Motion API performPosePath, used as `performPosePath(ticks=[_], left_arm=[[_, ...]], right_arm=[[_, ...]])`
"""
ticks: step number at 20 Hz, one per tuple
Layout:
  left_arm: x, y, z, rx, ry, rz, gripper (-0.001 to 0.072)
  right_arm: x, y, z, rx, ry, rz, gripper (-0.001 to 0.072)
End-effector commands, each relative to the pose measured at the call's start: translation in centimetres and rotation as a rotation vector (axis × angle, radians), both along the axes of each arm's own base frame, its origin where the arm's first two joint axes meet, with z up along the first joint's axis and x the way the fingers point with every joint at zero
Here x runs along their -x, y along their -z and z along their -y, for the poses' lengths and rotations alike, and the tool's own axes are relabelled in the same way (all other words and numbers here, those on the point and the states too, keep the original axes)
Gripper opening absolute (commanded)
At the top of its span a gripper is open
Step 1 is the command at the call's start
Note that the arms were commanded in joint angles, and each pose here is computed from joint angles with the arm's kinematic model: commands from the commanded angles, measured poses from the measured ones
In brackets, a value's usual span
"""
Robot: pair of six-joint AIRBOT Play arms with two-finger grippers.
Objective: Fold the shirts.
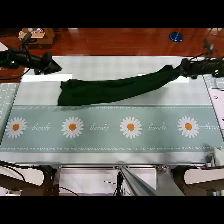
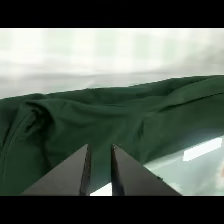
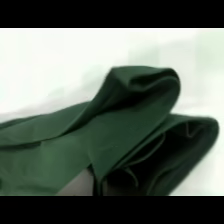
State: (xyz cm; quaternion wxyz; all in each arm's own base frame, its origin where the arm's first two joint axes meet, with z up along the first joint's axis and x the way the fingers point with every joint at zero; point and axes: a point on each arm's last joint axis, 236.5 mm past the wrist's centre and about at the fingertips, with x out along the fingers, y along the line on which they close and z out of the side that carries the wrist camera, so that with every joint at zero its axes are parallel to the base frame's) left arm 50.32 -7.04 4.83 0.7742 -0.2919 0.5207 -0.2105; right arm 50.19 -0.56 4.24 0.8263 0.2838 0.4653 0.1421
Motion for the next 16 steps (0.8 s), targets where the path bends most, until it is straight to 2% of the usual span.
performPosePath(ticks=[1, 3, 10, 14, 15, 16], left_arm=[[-0.5, -3.5, 4.5, 0.178, 0.040, 0.062, 0.0165], [-0.2, -4.4, 6.9, 0.219, 0.082, 0.077, 0.0157], [3.8, -4.3, 16.6, 0.227, 0.286, 0.047, 0.0157], [6.5, -4.0, 22.0, 0.227, 0.390, 0.040, 0.0152], [6.8, -3.7, 23.1, 0.227, 0.403, 0.039, 0.0088], [7.1, -3.3, 24.0, 0.226, 0.413, 0.033, 0.0076]], right_arm=[[1.9, -4.5, 1.1, 0.084, 0.000, 0.044, 0.0032], [3.3, -5.3, 1.0, 0.109, -0.021, 0.028, 0.0032], [6.9, -7.4, -0.6, 0.098, -0.092, -0.026, 0.0032], [9.3, -7.5, -0.5, 0.142, -0.133, -0.078, 0.0032], [9.9, -7.6, -0.4, 0.157, -0.137, -0.089, 0.0032], [10.4, -7.7, -0.3, 0.172, -0.141, -0.099, 0.0032]])
